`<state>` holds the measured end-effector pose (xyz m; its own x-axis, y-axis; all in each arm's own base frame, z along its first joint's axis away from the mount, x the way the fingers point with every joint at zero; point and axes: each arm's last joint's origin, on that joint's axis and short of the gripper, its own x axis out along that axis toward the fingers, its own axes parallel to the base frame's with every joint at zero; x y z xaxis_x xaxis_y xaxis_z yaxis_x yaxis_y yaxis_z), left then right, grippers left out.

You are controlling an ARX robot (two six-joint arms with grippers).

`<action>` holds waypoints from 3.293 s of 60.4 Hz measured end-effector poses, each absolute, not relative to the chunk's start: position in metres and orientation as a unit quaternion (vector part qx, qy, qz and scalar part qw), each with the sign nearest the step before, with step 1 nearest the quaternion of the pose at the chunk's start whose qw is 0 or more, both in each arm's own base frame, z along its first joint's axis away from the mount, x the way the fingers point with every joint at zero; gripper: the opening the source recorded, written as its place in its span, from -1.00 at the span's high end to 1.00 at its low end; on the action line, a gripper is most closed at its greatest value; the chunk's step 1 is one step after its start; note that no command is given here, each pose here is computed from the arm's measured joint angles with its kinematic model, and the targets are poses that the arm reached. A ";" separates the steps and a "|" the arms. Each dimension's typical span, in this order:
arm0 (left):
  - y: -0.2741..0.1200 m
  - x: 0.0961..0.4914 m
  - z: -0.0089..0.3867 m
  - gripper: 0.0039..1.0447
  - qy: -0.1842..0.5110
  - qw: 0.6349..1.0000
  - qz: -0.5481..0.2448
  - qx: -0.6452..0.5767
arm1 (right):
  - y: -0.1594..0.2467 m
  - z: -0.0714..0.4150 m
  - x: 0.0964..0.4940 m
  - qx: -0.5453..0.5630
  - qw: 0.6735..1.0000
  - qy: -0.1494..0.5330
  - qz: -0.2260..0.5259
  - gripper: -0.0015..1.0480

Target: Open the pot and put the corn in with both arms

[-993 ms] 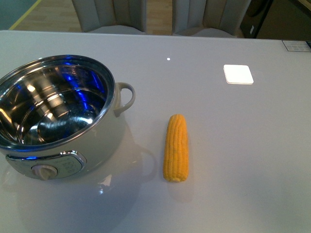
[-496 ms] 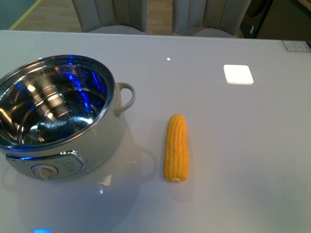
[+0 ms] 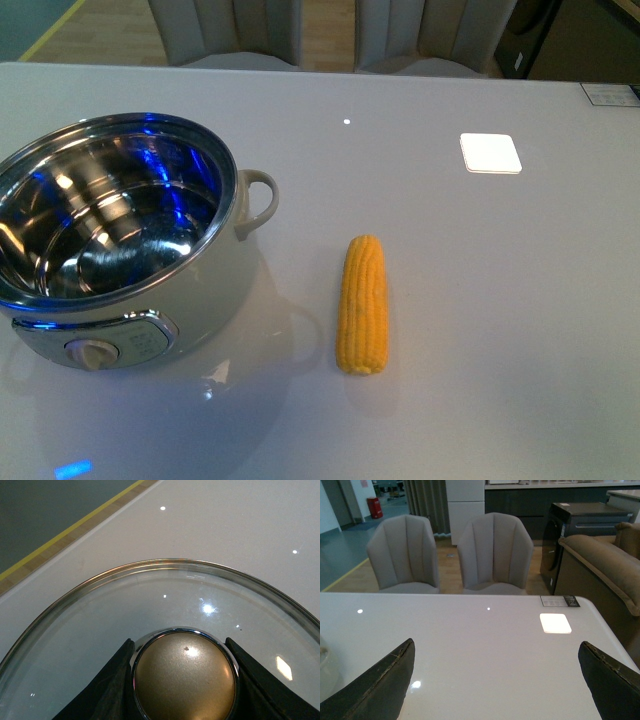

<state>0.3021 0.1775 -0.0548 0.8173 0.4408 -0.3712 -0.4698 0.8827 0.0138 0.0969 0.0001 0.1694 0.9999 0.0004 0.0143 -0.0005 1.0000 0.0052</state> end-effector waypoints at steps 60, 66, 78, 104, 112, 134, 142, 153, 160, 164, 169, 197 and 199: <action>0.177 0.302 -0.056 -0.87 0.183 0.952 0.240 -0.045 | 0.000 0.169 0.097 0.002 1.000 -0.007 0.000 -0.83; 0.177 0.301 -0.056 -0.87 0.184 0.952 0.240 -0.045 | 0.000 0.169 0.097 0.002 1.000 -0.007 0.000 -0.83; 0.177 0.296 -0.048 -0.87 0.184 0.953 0.235 -0.052 | 0.000 0.169 0.097 0.003 1.000 -0.007 0.000 -0.83; 0.181 0.286 0.073 -0.87 0.101 0.966 0.230 -0.061 | 0.000 0.169 0.097 0.002 1.000 -0.007 0.000 -0.83; 0.176 0.269 0.120 -0.87 0.082 0.972 0.209 -0.071 | 0.000 0.169 0.097 0.002 1.000 -0.007 0.000 -0.83; 0.115 0.192 0.177 -0.87 0.088 0.988 0.099 -0.075 | 0.000 0.169 0.097 0.002 1.000 -0.007 0.000 -0.83; 0.099 0.165 0.188 -0.87 0.084 0.990 0.088 -0.074 | 0.000 0.169 0.097 0.002 1.000 -0.007 0.000 -0.83; 0.073 0.140 0.202 -0.87 0.088 0.990 0.066 -0.091 | 0.000 0.169 0.097 0.002 1.000 -0.007 0.000 -0.83; 0.064 0.133 0.206 -0.87 0.081 0.991 0.055 -0.091 | 0.000 0.169 0.097 0.003 1.000 -0.007 0.000 -0.83; 0.064 0.133 0.206 -0.87 0.082 0.991 0.058 -0.093 | 0.000 0.169 0.097 0.003 1.000 -0.007 0.000 -0.83; 0.064 0.133 0.206 -0.87 0.082 0.990 0.059 -0.094 | 0.000 0.169 0.097 0.003 1.000 -0.007 0.000 -0.83; 0.039 0.125 0.192 -0.02 0.004 1.000 0.008 -0.011 | 0.000 0.169 0.097 0.002 1.000 -0.007 0.000 -0.83; 0.036 0.124 0.191 0.08 0.003 1.000 0.008 -0.010 | 0.000 0.169 0.097 0.002 1.000 -0.007 0.000 -0.83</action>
<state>0.1241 0.0363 0.1909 0.9998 0.0164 -0.0066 -0.0165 0.9996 -0.0209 0.0969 0.0001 0.1694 0.9999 0.0008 0.0147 -0.0008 1.0000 0.0048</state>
